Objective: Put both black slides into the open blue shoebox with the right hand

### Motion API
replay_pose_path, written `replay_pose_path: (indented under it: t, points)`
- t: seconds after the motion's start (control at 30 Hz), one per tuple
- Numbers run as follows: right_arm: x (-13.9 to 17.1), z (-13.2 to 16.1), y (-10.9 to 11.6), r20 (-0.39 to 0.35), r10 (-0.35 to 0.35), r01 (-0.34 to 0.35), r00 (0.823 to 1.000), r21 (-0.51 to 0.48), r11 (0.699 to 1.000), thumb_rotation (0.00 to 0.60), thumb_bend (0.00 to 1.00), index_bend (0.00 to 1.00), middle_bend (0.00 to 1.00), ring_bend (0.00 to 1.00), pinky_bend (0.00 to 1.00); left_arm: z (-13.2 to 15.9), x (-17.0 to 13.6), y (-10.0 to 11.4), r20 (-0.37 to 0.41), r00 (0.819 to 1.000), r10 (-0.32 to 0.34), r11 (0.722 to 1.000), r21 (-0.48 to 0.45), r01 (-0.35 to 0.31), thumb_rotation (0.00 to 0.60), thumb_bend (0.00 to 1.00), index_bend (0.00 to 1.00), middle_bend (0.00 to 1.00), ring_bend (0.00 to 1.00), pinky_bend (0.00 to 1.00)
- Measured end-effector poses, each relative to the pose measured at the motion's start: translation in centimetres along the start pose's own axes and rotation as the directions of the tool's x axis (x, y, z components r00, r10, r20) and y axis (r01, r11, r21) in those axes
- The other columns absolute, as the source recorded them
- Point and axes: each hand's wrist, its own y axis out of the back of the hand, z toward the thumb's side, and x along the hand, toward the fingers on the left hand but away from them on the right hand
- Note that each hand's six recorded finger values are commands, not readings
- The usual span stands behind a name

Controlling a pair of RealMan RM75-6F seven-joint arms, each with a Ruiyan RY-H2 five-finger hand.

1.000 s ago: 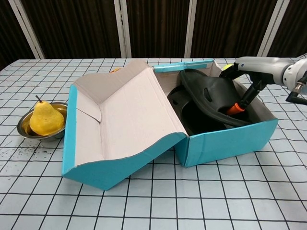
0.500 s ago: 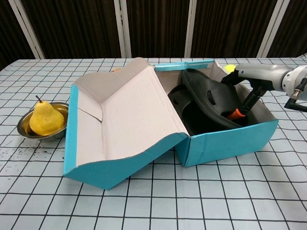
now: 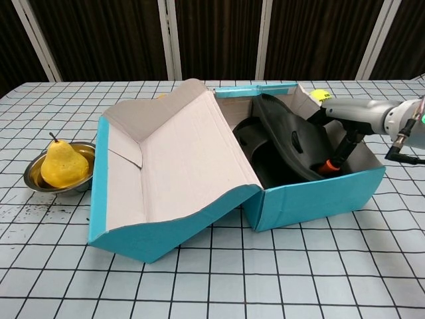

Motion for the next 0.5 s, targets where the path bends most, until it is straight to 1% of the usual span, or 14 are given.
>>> replay_pose_path:
  t: [0.17, 0.5]
  points:
    - [-0.2, 0.3, -0.5, -0.001, 0.017, -0.017, 1.000, 0.011, 1.000, 0.600, 0.20, 0.49, 0.41, 0.09, 0.00, 0.0, 0.0, 0.0, 0.001, 1.000, -0.002, 1.000, -0.001, 0.002, 0.600, 0.32, 0.00, 0.00, 0.00, 0.07]
    - [-0.1, 1.1, 0.2, -0.010, -0.005, 0.005, 1.000, 0.016, 1.000, 0.600, 0.20, 0.49, 0.41, 0.09, 0.00, 0.0, 0.0, 0.0, 0.003, 1.000, -0.001, 1.000, -0.004, 0.001, 0.600, 0.32, 0.00, 0.00, 0.00, 0.07]
